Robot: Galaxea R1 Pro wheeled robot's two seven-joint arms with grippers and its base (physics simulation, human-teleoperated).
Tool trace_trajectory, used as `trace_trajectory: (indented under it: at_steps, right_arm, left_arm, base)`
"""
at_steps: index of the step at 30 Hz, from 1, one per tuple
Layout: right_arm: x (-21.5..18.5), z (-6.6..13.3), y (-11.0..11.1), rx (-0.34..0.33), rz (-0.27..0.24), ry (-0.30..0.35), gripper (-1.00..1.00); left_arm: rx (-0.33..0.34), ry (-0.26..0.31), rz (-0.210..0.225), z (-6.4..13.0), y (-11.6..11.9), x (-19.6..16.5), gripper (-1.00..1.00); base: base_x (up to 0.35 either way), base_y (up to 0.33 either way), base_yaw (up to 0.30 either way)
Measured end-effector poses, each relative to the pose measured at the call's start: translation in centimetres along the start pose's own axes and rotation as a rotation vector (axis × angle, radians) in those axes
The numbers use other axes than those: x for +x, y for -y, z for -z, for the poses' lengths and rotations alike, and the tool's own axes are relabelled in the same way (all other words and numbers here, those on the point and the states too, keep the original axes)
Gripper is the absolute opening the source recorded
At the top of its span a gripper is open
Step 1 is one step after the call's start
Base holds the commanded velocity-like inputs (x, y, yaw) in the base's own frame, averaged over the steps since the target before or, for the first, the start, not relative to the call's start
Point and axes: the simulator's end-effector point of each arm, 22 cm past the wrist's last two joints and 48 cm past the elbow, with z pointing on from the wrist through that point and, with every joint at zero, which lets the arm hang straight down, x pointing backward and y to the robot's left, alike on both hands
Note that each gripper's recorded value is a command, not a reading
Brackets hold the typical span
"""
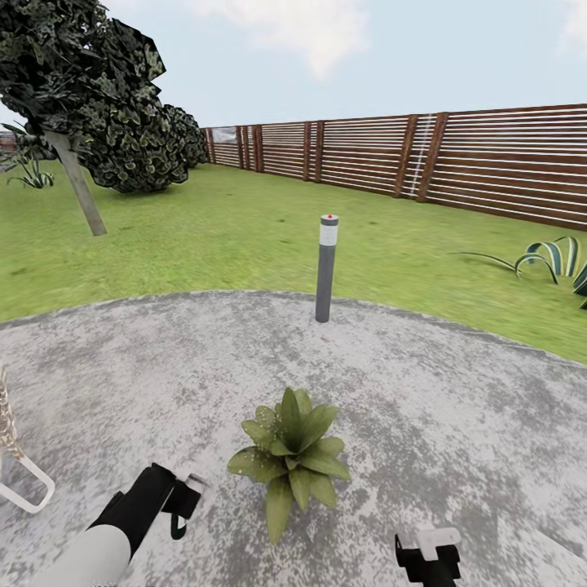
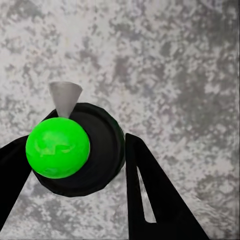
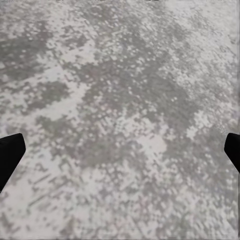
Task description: Pick up the pesticide atomizer in the garden and spray insectifuge to fully cover both potted plants in the garden.
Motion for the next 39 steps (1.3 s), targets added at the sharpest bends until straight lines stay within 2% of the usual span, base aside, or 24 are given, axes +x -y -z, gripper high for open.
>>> trace_trajectory:
  at_steps: [2, 4, 12, 23, 30, 39]
  right_arm:
    - [0.04, -0.05, 0.44, 0.007, 0.001, 0.000, 1.00]
    - [0.10, -0.08, 0.81, 0.010, 0.005, -0.001, 1.00]
    - [0.17, -0.06, 0.75, 0.008, 0.006, -0.002, 1.00]
    - [0.18, -0.05, 0.74, 0.008, 0.006, -0.002, 1.00]
    - [0.24, -0.04, 0.70, 0.007, 0.006, -0.003, 1.00]
    - [0.24, -0.04, 0.70, 0.007, 0.006, -0.004, 1.00]
  left_arm:
    - [0.006, 0.007, 0.026, 0.02, -0.15, -0.03, -1.00]
    - [0.005, 0.009, 0.032, 0.03, -0.35, 0.02, -1.00]
    - [-0.009, 0.010, 0.033, 0.03, -0.73, 0.03, -1.00]
    - [-0.034, 0.014, 0.033, 0.00, -0.77, -0.25, -1.00]
    - [-0.035, 0.014, 0.037, 0.00, -0.86, -0.22, -1.00]
    - [-0.033, 0.014, 0.043, 0.01, -0.87, -0.19, -1.00]
  base:
    - [0.000, 0.000, 0.223]
    - [0.000, -0.004, 0.265]
    - [0.000, -0.194, 0.255]
    - [0.000, -0.273, 0.050]
    - [-0.058, -0.259, 0.263]
    - [-0.005, -0.064, 0.277]
